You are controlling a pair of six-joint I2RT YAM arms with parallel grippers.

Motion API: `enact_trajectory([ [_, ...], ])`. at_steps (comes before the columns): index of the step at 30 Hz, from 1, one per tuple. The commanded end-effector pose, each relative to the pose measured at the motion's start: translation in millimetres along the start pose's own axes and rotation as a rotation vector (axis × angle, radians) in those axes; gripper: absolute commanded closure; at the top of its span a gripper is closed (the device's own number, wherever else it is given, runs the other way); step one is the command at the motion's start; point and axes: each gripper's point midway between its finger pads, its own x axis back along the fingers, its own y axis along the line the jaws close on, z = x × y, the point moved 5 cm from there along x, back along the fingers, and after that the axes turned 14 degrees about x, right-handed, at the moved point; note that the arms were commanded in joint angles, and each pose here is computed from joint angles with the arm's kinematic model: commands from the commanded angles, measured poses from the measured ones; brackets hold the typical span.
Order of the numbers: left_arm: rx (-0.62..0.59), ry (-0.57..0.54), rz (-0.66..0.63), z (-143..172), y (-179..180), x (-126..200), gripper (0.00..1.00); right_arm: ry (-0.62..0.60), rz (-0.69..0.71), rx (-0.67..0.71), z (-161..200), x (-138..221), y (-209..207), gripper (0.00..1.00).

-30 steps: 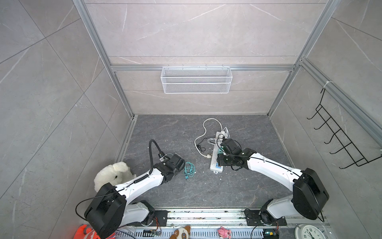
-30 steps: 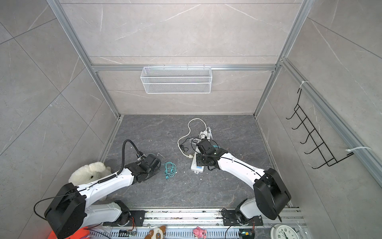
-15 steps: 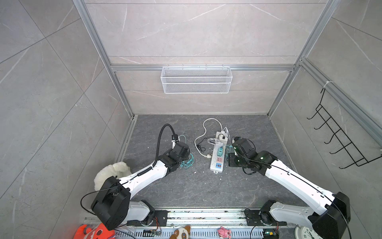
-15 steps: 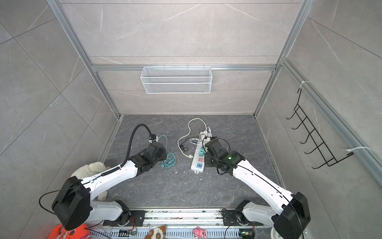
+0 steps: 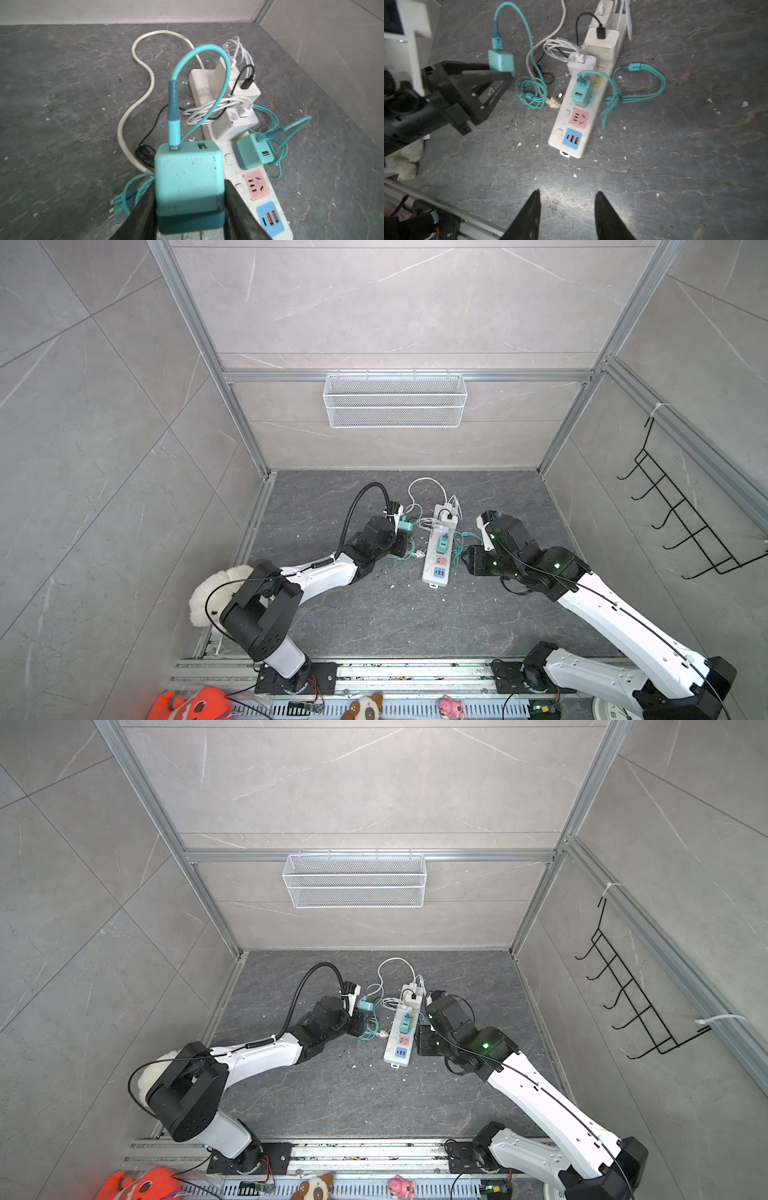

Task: Insert plugs into power strip
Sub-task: Pick up the plug from the middle-left of the table, then pass the plug.

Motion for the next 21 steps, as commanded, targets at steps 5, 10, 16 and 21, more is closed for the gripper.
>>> enact_trajectory([
  [5, -0.121, -0.104, 0.177, -21, -38, -4, 0.70, -0.010, -0.107, -0.022, -4, -4, 15, 0.61],
  [10, -0.152, -0.110, 0.197, -17, -42, -4, 0.70, -0.011, -0.113, -0.021, -3, -3, 15, 0.63],
  [16, -0.200, -0.134, 0.224, -13, -45, 1, 0.71, -0.005, -0.147, -0.017, -3, -12, 20, 0.67],
  [21, -0.253, -0.168, 0.249, -11, -48, 8, 0.71, -0.024, -0.177, -0.014, -8, -13, 25, 0.71],
])
